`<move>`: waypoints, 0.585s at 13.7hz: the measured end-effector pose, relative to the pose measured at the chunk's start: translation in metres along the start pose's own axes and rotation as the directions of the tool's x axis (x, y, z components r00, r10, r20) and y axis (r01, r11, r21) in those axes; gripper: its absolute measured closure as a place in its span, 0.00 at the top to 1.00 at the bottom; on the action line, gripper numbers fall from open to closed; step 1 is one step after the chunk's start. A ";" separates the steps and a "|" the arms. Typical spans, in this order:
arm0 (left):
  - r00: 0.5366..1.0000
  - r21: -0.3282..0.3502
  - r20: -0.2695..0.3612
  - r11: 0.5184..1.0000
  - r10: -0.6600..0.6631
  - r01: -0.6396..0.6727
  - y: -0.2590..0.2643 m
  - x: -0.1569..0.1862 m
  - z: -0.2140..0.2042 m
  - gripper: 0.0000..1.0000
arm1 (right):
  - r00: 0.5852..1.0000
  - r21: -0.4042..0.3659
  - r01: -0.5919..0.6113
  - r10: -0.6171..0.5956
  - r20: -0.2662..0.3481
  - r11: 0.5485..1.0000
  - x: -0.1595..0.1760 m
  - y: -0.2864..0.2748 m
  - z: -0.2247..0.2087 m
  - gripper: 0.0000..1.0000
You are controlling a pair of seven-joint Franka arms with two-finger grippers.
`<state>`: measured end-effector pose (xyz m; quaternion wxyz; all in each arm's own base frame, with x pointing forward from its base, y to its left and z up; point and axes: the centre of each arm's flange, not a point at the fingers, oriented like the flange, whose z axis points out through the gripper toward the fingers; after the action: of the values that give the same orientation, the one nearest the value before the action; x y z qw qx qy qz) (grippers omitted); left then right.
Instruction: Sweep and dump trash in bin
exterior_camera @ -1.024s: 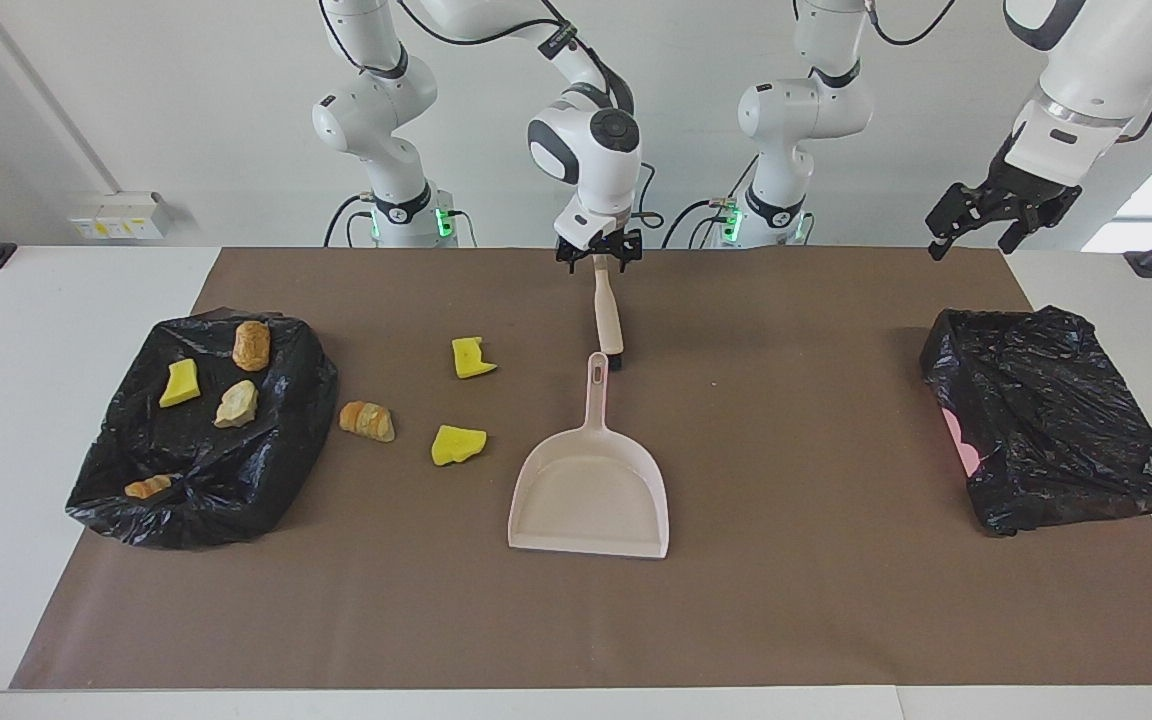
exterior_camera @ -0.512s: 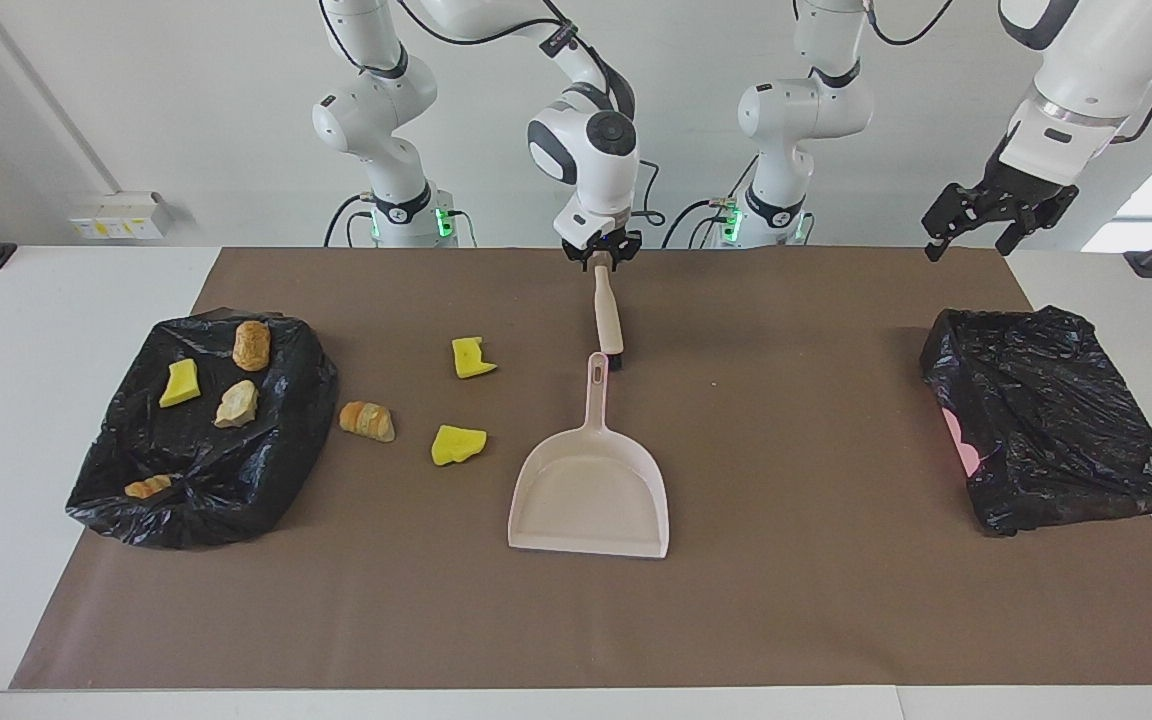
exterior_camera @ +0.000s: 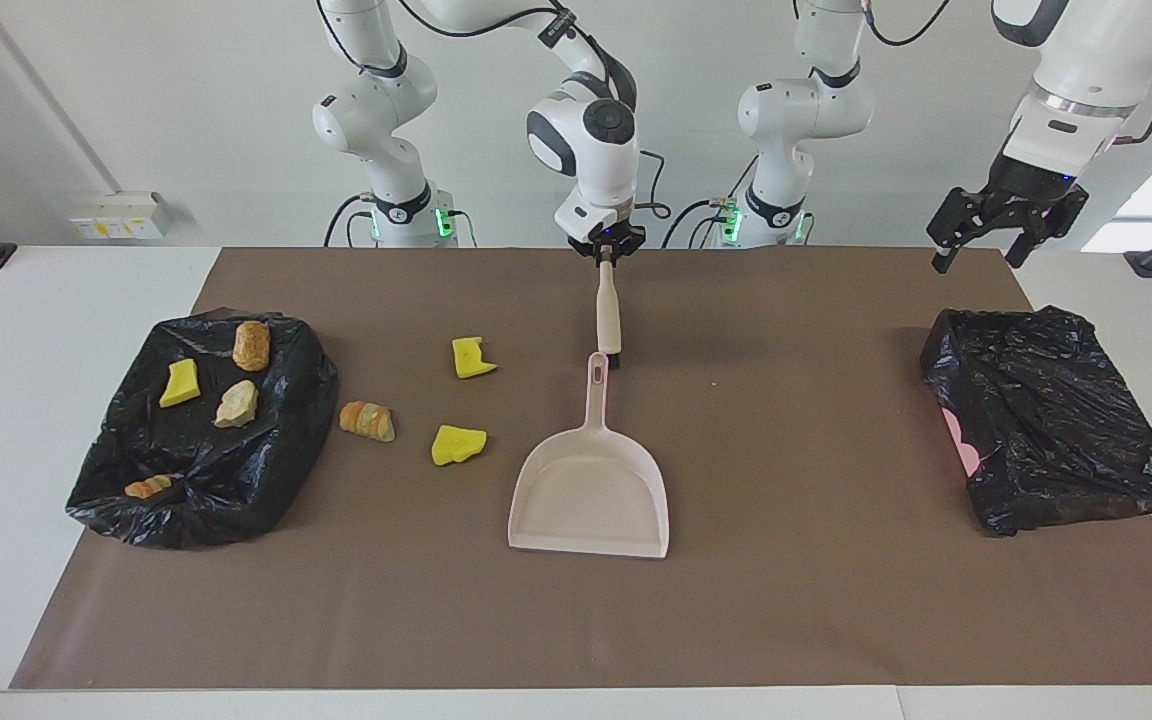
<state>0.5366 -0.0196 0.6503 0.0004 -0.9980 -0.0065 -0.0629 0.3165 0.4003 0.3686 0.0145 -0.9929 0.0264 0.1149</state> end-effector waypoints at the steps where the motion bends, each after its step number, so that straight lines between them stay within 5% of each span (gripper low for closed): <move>1: 1.000 -0.001 0.002 1.000 0.009 -0.009 0.005 0.001 0.001 1.00 | 1.000 -0.012 -0.018 0.018 0.019 1.000 0.003 0.011 -0.012 0.26; 5: 0.998 -0.017 -0.017 0.998 0.058 -0.058 0.053 0.007 -0.004 1.00 | 0.989 -0.084 -0.102 0.111 0.101 0.991 0.018 0.062 -0.038 0.26; 8: 0.998 -0.053 -0.035 0.997 0.052 -0.054 0.103 0.007 0.002 1.00 | 0.982 -0.197 -0.161 0.177 0.069 0.967 0.052 0.112 -0.039 0.26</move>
<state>0.5455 -0.1225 0.6492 -0.0248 -0.9963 0.0217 -0.0795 0.3696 0.2844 0.3917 -0.0894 -0.9779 0.0992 0.1606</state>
